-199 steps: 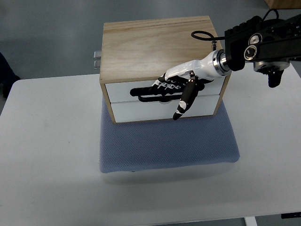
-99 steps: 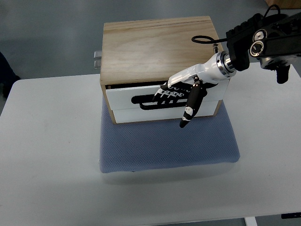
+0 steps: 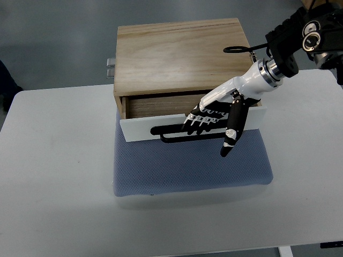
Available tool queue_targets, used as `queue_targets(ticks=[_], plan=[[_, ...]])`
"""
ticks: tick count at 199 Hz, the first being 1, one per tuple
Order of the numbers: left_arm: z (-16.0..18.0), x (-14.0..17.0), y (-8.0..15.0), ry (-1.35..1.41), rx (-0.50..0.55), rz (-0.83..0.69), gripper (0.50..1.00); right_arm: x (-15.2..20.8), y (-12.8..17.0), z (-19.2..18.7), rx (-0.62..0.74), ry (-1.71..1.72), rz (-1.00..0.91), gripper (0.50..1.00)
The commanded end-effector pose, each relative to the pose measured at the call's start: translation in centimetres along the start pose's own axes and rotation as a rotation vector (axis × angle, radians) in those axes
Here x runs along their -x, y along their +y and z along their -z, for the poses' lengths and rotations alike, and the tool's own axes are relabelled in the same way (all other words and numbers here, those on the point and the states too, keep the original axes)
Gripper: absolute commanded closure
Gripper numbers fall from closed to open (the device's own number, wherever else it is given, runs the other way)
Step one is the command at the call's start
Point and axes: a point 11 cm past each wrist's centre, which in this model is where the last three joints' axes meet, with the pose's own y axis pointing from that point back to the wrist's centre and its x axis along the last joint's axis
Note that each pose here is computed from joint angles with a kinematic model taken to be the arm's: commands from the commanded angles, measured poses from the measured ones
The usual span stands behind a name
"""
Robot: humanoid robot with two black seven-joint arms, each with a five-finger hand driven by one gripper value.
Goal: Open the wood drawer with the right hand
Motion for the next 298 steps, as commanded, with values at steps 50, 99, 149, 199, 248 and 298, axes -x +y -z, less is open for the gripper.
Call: queue_targets(ticks=[50, 99, 149, 199, 248, 298], plan=[[0.0, 0.0, 0.0, 0.000, 0.000, 0.000, 0.500, -0.2, 1.1, 0.2, -0.010, 0.007, -0.022, 0.566], [0.0, 0.0, 0.0, 0.000, 0.000, 0.000, 0.500, -1.2, 3.3, 2.8, -0.087, 0.043, -0.087, 0.568], [0.0, 0.0, 0.0, 0.000, 0.000, 0.000, 0.500, -3.1, 7.9, 6.9, -0.287, 0.080, -0.227, 0.568], [0.0, 0.0, 0.0, 0.000, 0.000, 0.000, 0.500, -4.8, 14.0, 9.1, -0.574, 0.078, -0.400, 0.570], [0.0, 0.0, 0.0, 0.000, 0.000, 0.000, 0.500, -6.7, 18.7, 8.7, -0.890, 0.016, -0.561, 0.570], [0.0, 0.0, 0.0, 0.000, 0.000, 0.000, 0.500, -10.5, 20.5, 3.6, -1.165, -0.236, -0.801, 0.570]])
